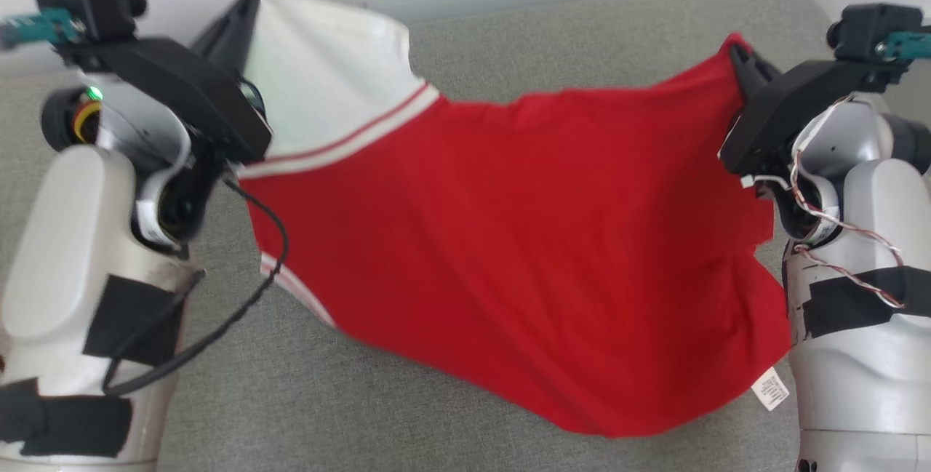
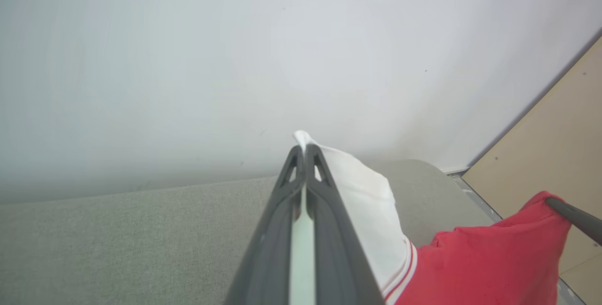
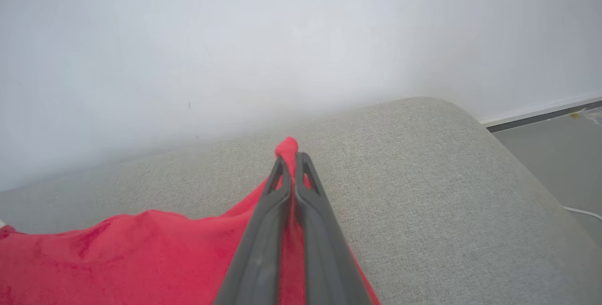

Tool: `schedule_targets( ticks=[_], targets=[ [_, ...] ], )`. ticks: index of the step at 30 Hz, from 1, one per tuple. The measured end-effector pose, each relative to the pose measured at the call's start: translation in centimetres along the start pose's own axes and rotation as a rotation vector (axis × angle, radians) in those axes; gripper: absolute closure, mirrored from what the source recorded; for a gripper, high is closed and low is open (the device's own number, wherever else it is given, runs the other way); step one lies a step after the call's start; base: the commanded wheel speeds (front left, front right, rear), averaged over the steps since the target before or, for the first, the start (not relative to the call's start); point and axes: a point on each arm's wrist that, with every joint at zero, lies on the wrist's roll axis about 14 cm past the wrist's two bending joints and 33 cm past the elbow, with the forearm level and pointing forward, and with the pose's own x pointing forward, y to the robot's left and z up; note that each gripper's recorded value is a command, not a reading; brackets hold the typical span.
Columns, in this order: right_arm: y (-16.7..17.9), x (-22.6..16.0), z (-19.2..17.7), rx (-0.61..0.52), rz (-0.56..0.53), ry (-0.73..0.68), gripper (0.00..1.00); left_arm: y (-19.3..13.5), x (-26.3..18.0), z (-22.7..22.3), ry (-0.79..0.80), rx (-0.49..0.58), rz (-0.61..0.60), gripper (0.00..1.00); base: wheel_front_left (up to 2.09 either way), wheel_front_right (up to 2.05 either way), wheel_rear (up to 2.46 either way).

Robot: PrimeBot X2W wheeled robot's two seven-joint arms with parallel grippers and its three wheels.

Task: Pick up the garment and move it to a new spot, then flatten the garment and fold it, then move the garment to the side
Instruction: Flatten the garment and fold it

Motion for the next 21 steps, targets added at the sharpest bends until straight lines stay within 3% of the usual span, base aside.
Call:
schedule_targets(
  ticks=[12,21],
  targets=[
    [0.4,-2.1,9.1,0.056,0.022,-0.253,1.0,-3.8,-1.5,13.1,-0.34,0.068,-0.086,1.0,0.0,0.0,0.0],
    [1.5,-0.3,12.8,0.071,0.036,-0.324,1.0,-3.1,-0.5,18.9,-0.538,0.084,-0.047,1.0,0.0,0.0,0.0]
  ],
)
